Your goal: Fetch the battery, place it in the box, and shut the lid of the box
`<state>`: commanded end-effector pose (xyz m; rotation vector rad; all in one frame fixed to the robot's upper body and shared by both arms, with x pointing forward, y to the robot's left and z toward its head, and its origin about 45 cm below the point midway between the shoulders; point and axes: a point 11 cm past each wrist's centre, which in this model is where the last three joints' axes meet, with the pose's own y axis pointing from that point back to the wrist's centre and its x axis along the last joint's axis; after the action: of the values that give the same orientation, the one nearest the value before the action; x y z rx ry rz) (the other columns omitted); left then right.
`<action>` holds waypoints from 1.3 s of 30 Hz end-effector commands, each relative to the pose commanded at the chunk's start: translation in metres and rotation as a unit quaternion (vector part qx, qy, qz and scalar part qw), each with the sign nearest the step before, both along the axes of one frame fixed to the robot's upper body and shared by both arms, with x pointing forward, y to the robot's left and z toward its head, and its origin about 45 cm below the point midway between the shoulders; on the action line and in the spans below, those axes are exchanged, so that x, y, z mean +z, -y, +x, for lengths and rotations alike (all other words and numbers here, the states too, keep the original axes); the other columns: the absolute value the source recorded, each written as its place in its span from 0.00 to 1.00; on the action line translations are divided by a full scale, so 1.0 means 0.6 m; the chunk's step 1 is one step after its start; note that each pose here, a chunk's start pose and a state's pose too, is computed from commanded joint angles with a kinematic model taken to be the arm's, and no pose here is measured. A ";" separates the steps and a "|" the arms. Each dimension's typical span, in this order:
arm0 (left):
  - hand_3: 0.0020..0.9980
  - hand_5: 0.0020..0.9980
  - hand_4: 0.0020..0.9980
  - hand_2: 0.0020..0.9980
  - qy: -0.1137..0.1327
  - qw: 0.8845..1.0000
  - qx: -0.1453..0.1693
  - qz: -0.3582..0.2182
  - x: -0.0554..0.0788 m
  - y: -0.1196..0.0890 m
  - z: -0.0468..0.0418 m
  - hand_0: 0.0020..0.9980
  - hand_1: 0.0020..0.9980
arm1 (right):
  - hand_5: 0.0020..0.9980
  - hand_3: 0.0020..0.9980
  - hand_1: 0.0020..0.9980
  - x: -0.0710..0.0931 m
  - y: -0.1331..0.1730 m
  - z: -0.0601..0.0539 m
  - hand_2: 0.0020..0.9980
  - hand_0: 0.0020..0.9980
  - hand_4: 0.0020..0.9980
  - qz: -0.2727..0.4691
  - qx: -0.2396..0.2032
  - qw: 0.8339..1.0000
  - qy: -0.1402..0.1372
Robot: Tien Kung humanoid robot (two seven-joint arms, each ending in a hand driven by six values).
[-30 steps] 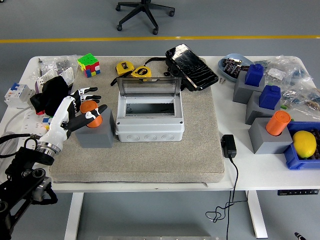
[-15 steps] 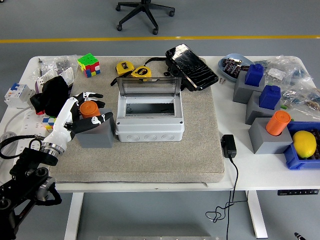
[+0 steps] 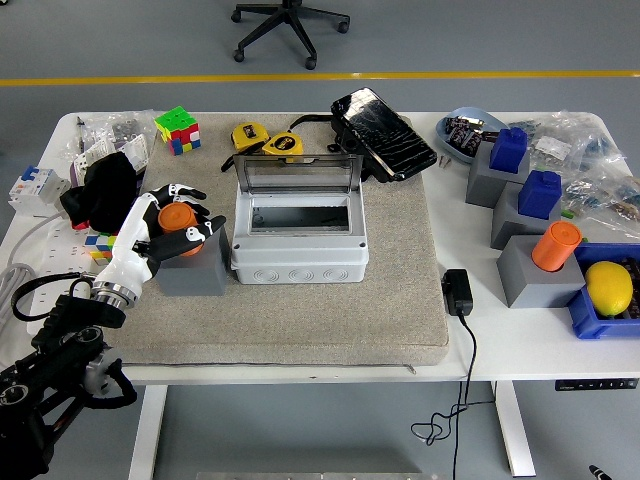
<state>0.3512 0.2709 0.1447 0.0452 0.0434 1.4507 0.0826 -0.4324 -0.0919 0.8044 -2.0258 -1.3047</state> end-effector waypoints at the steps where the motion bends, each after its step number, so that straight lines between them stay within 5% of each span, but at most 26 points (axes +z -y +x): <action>1: 0.35 0.00 0.60 0.28 0.000 1.000 0.002 -0.003 0.000 0.000 0.000 0.28 0.24 | 0.40 0.54 0.64 0.000 0.000 0.000 0.65 0.58 0.86 0.000 0.000 1.000 0.000; 2: 0.35 0.00 0.60 0.28 0.000 1.000 0.003 -0.007 0.000 0.001 0.001 0.28 0.24 | 0.40 0.54 0.64 0.000 0.000 0.000 0.65 0.58 0.86 0.000 0.000 1.000 0.000; 3: 0.23 0.00 0.37 0.19 0.000 1.000 0.004 -0.009 0.000 0.001 0.001 0.23 0.16 | 0.40 0.54 0.64 0.000 0.000 0.000 0.65 0.58 0.86 0.000 0.000 1.000 0.000; 8: 0.23 0.00 0.37 0.19 0.001 1.000 0.005 -0.016 0.000 0.006 0.003 0.23 0.16 | 0.40 0.54 0.64 0.000 0.001 -0.001 0.65 0.58 0.86 0.000 -0.001 1.000 -0.001; 9: 0.21 0.00 0.01 0.15 0.001 1.000 0.005 -0.018 0.000 0.007 0.004 0.20 0.11 | 0.40 0.54 0.64 0.000 0.001 -0.001 0.65 0.58 0.86 -0.001 -0.001 1.000 -0.001; 20: 0.19 0.00 0.00 0.13 0.015 0.999 0.007 -0.035 0.010 0.020 0.008 0.19 0.10 | 0.40 0.54 0.64 0.000 0.001 -0.001 0.65 0.58 0.86 -0.003 0.000 1.000 -0.001; 29: 0.18 0.00 0.00 0.13 0.087 0.994 -0.037 0.061 0.085 0.045 0.022 0.18 0.10 | 0.40 0.54 0.64 0.001 0.004 -0.001 0.65 0.58 0.86 -0.005 -0.001 1.000 -0.001; 34: 0.19 0.00 0.00 0.13 0.125 0.976 -0.081 0.160 0.126 0.086 0.030 0.18 0.10 | 0.40 0.54 0.64 0.003 0.006 0.002 0.65 0.58 0.86 -0.006 0.000 1.000 0.001; 39: 0.20 0.00 0.00 0.13 0.161 0.941 -0.127 0.268 0.159 0.153 0.043 0.17 0.10 | 0.40 0.54 0.64 0.003 0.006 0.002 0.65 0.58 0.86 -0.006 -0.001 1.000 0.001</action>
<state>0.3770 0.1791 0.2400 0.2492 -0.6083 1.1610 0.0839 -0.4362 -0.0902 0.7993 -2.0348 -1.2912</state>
